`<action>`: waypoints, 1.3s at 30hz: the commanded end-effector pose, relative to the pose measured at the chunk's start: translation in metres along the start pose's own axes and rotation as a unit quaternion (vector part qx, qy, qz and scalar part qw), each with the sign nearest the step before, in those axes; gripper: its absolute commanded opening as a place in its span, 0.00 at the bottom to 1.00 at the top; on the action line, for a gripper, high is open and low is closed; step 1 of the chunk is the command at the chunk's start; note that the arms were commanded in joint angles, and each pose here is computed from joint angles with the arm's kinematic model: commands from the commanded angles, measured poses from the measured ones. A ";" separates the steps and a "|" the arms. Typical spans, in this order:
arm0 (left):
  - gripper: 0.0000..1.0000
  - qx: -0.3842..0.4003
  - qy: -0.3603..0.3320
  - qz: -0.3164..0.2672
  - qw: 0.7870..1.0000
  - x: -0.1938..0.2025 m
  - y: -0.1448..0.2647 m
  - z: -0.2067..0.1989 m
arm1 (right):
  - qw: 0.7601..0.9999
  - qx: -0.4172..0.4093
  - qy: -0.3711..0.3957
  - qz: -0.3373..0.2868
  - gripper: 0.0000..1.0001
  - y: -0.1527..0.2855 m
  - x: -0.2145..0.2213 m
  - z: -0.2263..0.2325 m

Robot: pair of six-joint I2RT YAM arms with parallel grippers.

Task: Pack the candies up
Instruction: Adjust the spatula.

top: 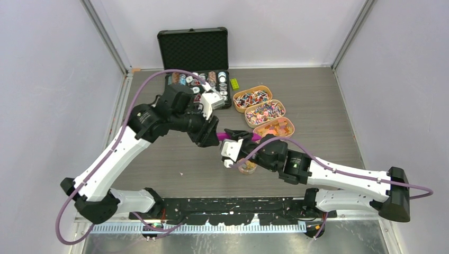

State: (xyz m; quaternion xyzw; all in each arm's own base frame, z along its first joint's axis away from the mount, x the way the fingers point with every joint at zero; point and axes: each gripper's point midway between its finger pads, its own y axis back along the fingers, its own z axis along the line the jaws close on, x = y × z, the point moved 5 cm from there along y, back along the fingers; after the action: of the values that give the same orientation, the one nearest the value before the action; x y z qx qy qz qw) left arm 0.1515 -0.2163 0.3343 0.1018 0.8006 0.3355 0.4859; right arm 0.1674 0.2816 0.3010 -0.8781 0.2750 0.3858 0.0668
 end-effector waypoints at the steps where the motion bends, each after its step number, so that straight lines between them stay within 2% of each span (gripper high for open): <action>1: 0.48 -0.050 -0.027 -0.106 0.993 -0.028 0.017 0.006 | 0.997 0.042 -0.055 -0.040 0.00 -0.007 -0.008 -0.002; 7: 0.51 -0.054 -0.015 -0.133 0.990 -0.030 0.017 0.006 | 0.992 0.073 -0.092 -0.052 0.01 -0.008 -0.006 -0.003; 14: 0.56 -0.031 -0.004 -0.118 0.992 -0.021 0.010 0.003 | 0.986 0.102 -0.116 -0.063 0.00 -0.003 -0.007 -0.010; 20: 0.53 -0.013 0.004 -0.121 0.993 -0.022 0.006 0.000 | 0.985 0.106 -0.119 -0.069 0.00 -0.005 -0.008 -0.011; 23: 0.43 -0.013 0.004 -0.120 0.993 -0.022 0.005 0.000 | 0.985 0.104 -0.119 -0.069 0.00 -0.006 -0.008 -0.010; 29: 0.01 -0.022 0.000 -0.130 0.991 -0.026 0.006 0.002 | 0.986 0.086 -0.124 -0.076 0.02 -0.007 -0.008 -0.003; 30: 0.00 -0.025 -0.002 -0.132 0.991 -0.027 0.006 0.003 | 0.986 0.076 -0.127 -0.075 0.11 -0.008 -0.008 0.001; 33: 0.00 -0.038 -0.017 -0.140 0.989 -0.033 0.005 0.008 | 0.981 0.067 -0.172 -0.055 0.50 -0.007 -0.005 0.005; 35: 0.00 -0.065 -0.032 -0.149 0.986 -0.039 0.005 0.016 | 0.975 0.070 -0.207 -0.049 0.68 -0.002 -0.001 0.009; 39: 0.00 -0.124 -0.066 -0.168 0.976 -0.051 0.004 0.037 | 0.951 0.112 -0.281 -0.064 0.72 0.018 0.005 0.003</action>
State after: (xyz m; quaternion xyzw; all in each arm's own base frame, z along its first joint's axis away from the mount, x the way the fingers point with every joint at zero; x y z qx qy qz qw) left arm 0.1750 -0.2197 0.3409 -0.0060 0.7822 0.3285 0.5293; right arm 0.1657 0.2846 0.2774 -0.7955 0.2594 0.5177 0.1784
